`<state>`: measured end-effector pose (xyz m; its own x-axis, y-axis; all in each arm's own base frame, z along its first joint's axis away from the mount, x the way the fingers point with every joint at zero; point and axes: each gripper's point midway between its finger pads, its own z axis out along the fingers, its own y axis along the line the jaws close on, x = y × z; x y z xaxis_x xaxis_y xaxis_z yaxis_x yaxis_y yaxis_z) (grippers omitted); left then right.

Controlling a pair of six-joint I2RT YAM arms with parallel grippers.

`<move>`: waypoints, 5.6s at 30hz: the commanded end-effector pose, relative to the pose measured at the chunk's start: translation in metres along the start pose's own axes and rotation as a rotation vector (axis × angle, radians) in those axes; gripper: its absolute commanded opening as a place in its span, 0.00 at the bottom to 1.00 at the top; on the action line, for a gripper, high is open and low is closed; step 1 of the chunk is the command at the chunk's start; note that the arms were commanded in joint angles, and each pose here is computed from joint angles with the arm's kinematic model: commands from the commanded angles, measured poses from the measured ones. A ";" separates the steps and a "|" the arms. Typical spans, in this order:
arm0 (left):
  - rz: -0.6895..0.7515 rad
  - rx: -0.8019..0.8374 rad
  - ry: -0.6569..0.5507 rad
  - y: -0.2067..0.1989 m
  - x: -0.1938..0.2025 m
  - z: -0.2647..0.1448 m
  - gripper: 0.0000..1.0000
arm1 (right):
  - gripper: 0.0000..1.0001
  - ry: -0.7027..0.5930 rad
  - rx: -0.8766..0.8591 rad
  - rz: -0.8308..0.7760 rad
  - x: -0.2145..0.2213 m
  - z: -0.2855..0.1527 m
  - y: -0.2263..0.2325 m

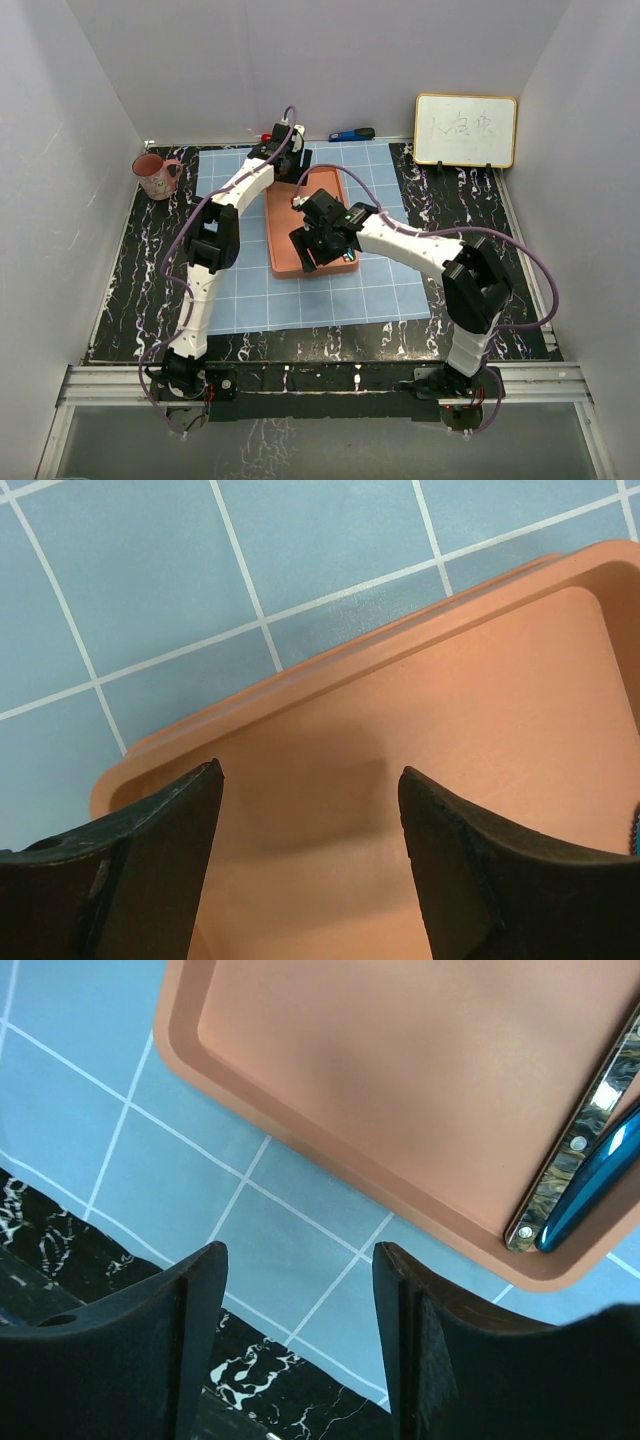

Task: Set the dinner table for one person
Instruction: Adjust the plate on the napkin.

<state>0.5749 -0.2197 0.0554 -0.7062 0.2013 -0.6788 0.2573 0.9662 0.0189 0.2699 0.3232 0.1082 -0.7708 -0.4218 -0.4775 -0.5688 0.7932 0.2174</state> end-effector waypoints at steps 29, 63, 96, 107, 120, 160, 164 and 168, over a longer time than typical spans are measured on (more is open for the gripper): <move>-0.065 0.067 -0.110 0.005 -0.039 -0.095 0.71 | 0.57 -0.037 0.160 -0.649 -0.035 0.024 0.001; -0.135 -0.067 -0.061 0.037 -0.008 -0.103 0.70 | 0.14 -0.090 0.222 -0.651 -0.043 0.078 -0.010; -0.486 -0.300 0.182 0.118 0.122 -0.109 0.00 | 0.00 -0.359 0.289 -0.279 -0.141 0.058 0.018; -0.455 -0.289 0.170 0.119 0.111 -0.127 0.02 | 0.00 -0.475 0.330 -0.188 -0.195 0.072 0.026; -0.466 -0.282 0.099 0.120 0.094 -0.160 0.24 | 0.00 -0.539 0.372 -0.034 -0.217 0.103 -0.033; -0.701 -0.043 -0.107 0.012 0.051 -0.131 0.52 | 0.68 -0.663 0.537 0.192 -0.261 -0.025 -0.193; -0.736 -0.028 -0.098 -0.013 0.052 -0.115 0.52 | 0.68 -0.582 0.569 0.200 -0.239 -0.023 -0.225; -0.699 -0.087 -0.075 -0.025 0.060 -0.102 0.52 | 0.67 -0.527 0.552 0.229 -0.222 -0.016 -0.248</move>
<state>0.4463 -0.2102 0.0835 -0.6862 -0.4490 -0.5723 -0.2488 0.8842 -0.3953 0.5980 0.2030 0.1935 -0.4534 -0.0420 -0.8903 -0.0109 0.9991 -0.0415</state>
